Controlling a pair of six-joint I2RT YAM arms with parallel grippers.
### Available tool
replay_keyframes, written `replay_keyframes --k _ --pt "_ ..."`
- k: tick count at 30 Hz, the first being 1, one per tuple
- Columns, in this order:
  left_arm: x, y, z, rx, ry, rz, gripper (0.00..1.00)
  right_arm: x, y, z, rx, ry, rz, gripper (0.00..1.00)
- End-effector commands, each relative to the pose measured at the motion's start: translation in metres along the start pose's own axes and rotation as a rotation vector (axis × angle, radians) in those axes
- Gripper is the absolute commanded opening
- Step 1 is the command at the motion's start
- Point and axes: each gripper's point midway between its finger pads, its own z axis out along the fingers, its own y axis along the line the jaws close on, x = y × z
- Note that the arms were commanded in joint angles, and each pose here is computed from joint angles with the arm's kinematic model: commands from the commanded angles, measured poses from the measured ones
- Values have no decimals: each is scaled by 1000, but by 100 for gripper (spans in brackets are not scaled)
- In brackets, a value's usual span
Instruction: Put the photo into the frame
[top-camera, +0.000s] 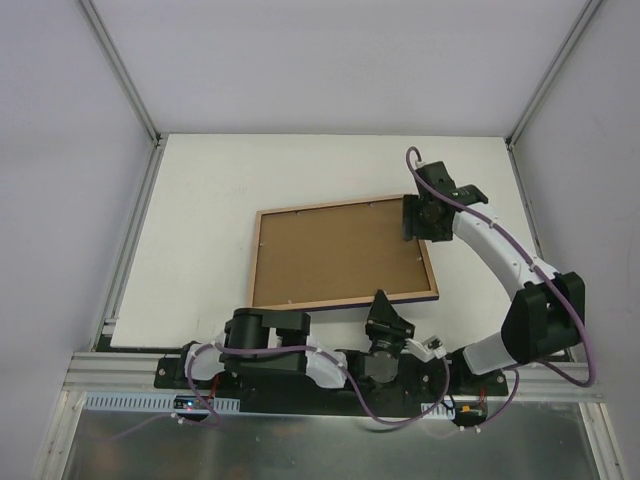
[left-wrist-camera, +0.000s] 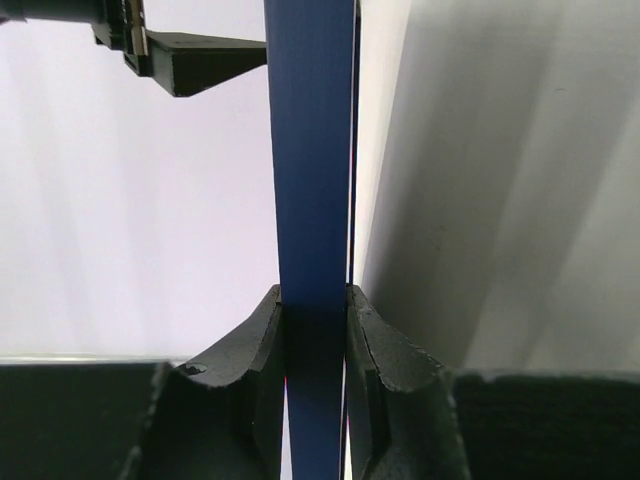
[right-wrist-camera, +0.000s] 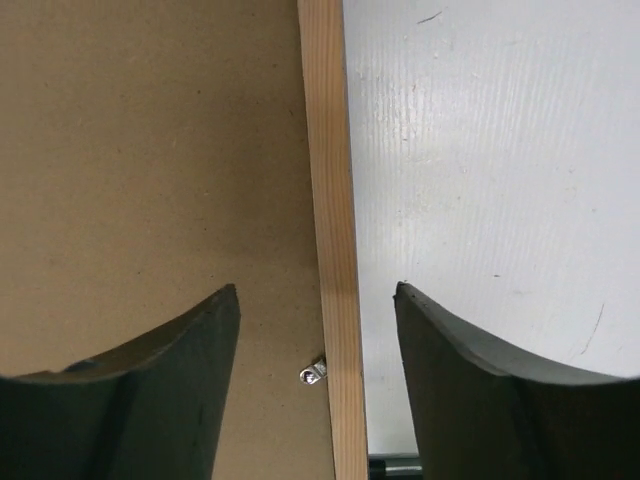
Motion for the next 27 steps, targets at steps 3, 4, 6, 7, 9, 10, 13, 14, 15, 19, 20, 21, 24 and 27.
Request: replay_keyframes --k 3,4,6,7,9,10,13,14,15,19,20,21,24,27 --pt "2 108 -3 -159 -11 -397 0 -38 -2 -67 -77 -197 67 78" --pt "1 108 -3 -149 -20 -383 0 -43 -3 -75 -92 -222 77 80" --pt "3 108 -1 -125 -24 -361 0 -50 -5 -95 -113 -279 96 84" --pt "4 107 0 -110 -28 -356 0 -52 -6 -103 -122 -298 107 85" --pt "7 106 1 -73 -35 -350 0 -56 -8 -117 -144 -338 125 85" --pt "8 105 1 -55 -40 -356 0 -57 -10 -122 -147 -351 131 86" --pt "13 107 3 -13 -41 -357 0 -59 -14 -138 -156 -401 154 86" --pt "15 109 3 -4 -40 -356 0 -59 -18 -141 -150 -414 163 86" --pt "17 111 4 5 -40 -359 0 -59 -22 -146 -142 -433 176 86" --pt "26 124 9 35 -28 -373 0 -59 -44 -162 -87 -499 246 86" --pt "28 128 11 41 -27 -388 0 -59 -49 -165 -77 -511 268 86" --pt "31 127 12 69 -23 -383 0 -59 -54 -168 -66 -527 291 86" --pt "39 133 16 155 -17 -412 0 -61 -64 -176 -66 -570 345 87" --pt "48 146 23 217 -11 -453 0 -62 -69 -179 -67 -593 379 87"
